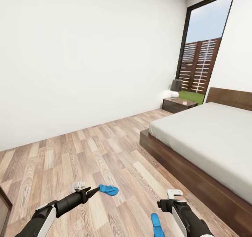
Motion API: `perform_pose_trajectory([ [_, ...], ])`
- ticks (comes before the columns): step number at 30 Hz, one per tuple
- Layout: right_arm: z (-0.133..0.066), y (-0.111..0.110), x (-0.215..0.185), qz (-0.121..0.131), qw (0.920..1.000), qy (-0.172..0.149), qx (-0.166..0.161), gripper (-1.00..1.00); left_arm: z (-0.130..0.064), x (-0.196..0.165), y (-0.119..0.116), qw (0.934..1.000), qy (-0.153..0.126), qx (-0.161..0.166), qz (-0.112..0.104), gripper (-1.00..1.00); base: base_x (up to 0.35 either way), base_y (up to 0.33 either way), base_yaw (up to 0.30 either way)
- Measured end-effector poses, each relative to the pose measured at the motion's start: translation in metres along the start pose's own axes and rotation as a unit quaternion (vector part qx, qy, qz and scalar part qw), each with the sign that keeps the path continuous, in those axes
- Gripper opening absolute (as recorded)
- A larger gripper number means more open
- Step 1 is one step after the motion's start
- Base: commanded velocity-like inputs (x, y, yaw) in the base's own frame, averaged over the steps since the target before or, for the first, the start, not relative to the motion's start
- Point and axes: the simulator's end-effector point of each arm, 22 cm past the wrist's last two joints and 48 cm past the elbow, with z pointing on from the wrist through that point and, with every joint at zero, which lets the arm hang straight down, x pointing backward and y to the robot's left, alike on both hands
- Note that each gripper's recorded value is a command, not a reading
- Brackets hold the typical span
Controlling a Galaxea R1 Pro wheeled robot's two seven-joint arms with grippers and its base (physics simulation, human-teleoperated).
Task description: In the bedroom, move the book from the bed onto either nightstand, and place the two sandals side by side next to the bed.
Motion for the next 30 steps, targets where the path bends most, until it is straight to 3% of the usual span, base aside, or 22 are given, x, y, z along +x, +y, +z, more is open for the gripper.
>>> perform_pose_trajectory([
  [30, 0.044, -0.001, 0.047, 0.000, 1.0000, 0.000, 0.000, 1.00, 0.010, 0.054, 0.034, 1.0000, 0.000, 0.000, 0.000, 1.00, 0.000, 0.000, 0.000],
])
